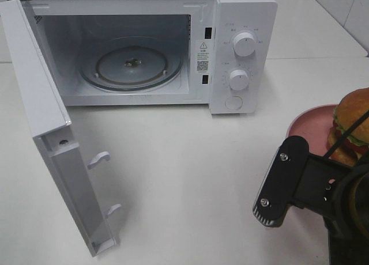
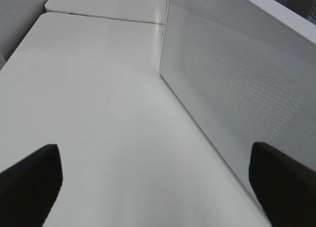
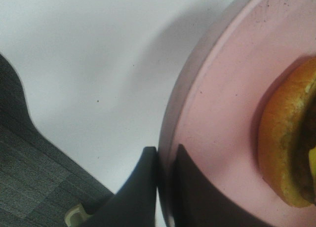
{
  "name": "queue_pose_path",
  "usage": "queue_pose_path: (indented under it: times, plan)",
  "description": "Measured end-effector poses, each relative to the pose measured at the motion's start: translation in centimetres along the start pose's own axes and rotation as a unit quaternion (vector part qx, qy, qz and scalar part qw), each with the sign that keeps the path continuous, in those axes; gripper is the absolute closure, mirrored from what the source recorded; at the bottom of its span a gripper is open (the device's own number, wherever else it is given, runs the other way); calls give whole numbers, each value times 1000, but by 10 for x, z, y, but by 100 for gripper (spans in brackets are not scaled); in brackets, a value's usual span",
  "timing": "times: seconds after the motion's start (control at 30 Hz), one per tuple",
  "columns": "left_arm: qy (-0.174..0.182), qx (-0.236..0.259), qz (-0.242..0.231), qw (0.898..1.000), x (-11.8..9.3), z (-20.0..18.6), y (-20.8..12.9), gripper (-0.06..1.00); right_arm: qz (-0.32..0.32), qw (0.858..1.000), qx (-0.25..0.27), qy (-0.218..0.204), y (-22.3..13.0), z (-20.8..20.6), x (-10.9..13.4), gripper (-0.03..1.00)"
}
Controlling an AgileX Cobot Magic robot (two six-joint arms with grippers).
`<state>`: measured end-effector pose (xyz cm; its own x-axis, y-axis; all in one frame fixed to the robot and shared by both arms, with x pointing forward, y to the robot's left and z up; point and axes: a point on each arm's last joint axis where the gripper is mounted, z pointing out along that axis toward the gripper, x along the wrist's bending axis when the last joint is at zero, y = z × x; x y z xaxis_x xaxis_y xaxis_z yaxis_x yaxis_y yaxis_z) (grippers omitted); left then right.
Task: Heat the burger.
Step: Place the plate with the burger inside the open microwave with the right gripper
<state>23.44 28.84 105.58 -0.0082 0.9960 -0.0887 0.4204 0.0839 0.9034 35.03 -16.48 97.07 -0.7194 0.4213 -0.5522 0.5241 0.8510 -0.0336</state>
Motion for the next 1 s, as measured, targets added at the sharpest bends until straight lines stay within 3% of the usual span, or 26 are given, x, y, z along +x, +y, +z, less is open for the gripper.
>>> queue_pose_path:
  times: [0.67,1.0]
  plan:
    - [0,0,0,1000,0,0,0,-2,-152,985,-75,1,13,-1,2,95]
    - [0,0,0,1000,0,0,0,-2,-244,963,-112,-4,20,-2,4,95]
